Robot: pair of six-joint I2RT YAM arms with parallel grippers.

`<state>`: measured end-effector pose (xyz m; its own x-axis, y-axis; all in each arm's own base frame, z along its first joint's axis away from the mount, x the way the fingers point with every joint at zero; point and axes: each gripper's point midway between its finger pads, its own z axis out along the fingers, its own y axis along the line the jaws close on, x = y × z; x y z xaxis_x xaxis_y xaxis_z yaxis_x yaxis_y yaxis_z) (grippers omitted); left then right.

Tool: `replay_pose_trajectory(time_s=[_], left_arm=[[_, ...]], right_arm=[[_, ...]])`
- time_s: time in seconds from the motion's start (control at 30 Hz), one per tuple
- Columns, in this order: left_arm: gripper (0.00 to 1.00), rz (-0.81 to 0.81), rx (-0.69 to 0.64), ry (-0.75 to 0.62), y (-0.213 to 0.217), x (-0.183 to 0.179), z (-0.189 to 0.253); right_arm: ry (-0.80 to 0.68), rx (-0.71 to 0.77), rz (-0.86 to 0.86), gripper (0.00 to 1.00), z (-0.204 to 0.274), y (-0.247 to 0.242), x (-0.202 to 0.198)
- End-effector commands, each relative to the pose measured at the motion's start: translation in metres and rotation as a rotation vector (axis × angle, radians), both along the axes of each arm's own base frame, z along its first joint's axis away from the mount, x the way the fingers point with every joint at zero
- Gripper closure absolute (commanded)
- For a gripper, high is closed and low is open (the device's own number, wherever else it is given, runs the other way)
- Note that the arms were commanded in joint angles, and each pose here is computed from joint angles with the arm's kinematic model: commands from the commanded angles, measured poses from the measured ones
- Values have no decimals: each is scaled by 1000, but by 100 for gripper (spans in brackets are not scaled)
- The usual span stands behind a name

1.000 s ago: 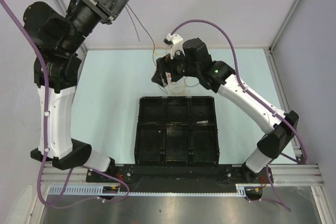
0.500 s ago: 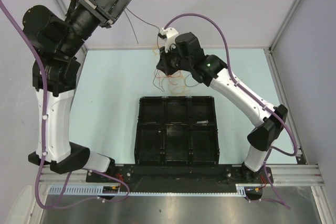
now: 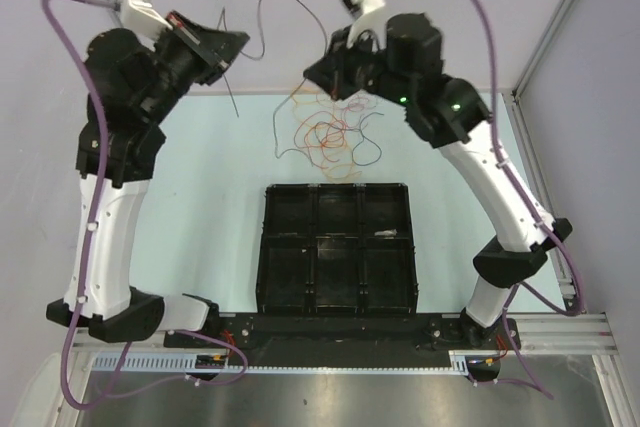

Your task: Untangle the cables

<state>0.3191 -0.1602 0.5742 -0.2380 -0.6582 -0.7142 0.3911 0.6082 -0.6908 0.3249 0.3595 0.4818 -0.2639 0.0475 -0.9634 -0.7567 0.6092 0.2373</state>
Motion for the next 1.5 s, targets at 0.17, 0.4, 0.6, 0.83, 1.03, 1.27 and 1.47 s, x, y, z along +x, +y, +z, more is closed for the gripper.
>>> replay_pose_trajectory(time_s=[0.17,0.4,0.6,0.83,1.03,1.27,1.47], left_arm=[[100,77,134,280,17,-2,-121],[100,25,230,516,16,-22,-225],[100,-82,238,625,2,-40,-286],[100,-212,203,566,-20,-46,-289],[100,-306,181,512,-36,-51,-271],[100,-264,207,428,-32,-48,-210],[100,-254,218,446,-30,-48,-211]], right_arm=[[-75,361,173,100,124,-28,-62],[25,347,225,100,97,-15,-62],[98,342,280,100,75,6,-69],[157,314,329,100,53,32,-74],[199,315,356,100,41,41,-74],[151,384,386,100,74,39,-81],[131,392,385,100,81,36,-82]])
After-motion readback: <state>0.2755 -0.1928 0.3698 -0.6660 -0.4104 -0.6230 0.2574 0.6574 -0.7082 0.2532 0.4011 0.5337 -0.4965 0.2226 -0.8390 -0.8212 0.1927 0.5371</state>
